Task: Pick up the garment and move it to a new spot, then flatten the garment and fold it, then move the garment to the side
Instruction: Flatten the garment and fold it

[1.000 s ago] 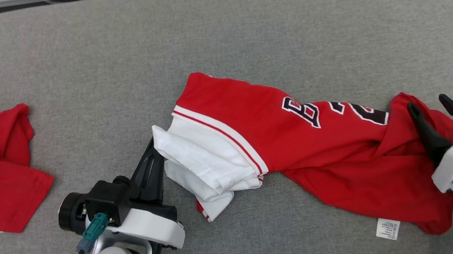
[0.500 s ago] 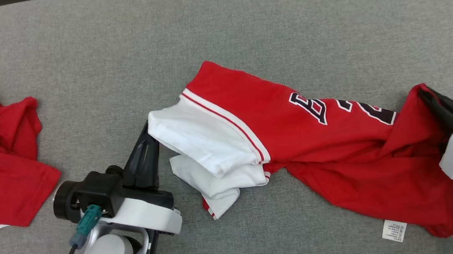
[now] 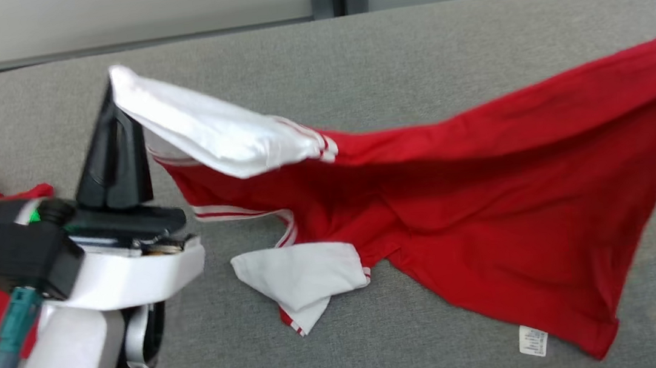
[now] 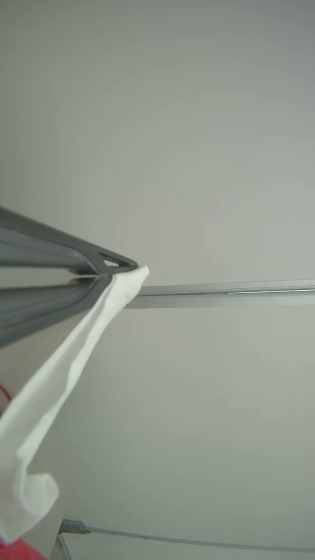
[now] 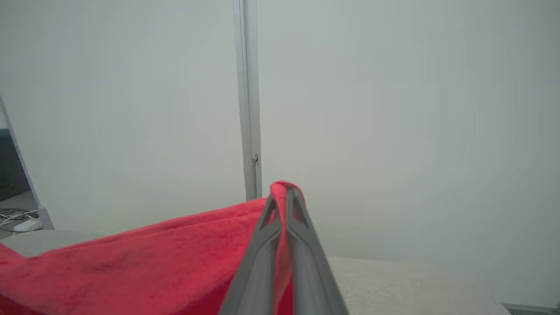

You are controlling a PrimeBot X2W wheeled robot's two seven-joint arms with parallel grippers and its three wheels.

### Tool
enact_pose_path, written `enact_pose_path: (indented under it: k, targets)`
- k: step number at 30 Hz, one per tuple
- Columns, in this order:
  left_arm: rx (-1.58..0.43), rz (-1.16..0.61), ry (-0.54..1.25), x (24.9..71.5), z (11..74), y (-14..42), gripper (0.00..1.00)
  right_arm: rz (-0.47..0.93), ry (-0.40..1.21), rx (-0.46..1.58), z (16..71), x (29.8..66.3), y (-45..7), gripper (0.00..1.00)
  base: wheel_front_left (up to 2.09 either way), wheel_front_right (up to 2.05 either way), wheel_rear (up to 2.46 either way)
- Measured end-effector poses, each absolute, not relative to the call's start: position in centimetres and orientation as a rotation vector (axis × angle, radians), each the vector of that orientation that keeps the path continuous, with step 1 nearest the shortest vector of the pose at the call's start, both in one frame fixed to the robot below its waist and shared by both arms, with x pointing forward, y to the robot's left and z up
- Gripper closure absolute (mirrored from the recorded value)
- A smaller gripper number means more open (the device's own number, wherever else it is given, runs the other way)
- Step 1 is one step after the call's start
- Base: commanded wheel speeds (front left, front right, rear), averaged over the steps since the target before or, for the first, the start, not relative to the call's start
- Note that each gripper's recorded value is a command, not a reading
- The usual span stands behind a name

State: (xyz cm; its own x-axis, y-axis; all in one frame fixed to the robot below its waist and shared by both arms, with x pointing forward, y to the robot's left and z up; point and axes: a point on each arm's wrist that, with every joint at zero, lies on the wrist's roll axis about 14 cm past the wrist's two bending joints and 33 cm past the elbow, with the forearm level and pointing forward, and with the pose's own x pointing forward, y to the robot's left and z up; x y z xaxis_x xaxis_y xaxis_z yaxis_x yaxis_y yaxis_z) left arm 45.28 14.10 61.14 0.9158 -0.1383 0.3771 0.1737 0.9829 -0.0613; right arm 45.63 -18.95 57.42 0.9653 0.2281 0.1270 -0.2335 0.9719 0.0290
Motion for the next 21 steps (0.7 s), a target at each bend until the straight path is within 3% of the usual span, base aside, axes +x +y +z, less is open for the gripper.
enact_pose_path:
  k: [6, 10, 16, 21]
  targets:
    - [-0.043, -0.204, -0.675, 44.2, 71.8, 13.7, 1.00, 0.198, -0.464, -0.037, 68.0, 43.2, -20.4, 1.00, 0.00, 0.00, 0.00]
    - [-0.026, -0.238, -0.812, 43.1, 77.2, 13.1, 1.00, 0.154, -0.597, -0.058, 72.3, 42.0, -21.6, 1.00, 0.00, 0.00, 0.00]
    - [-0.033, -0.297, -0.835, 44.4, 79.7, 12.0, 1.00, 0.152, -0.627, -0.026, 73.8, 42.6, -21.2, 1.00, 0.00, 0.00, 0.00]
    - [-0.049, -0.335, -0.775, 48.5, 79.7, 10.9, 1.00, 0.170, -0.617, 0.019, 73.8, 45.8, -20.8, 1.00, 0.00, 0.00, 0.00]
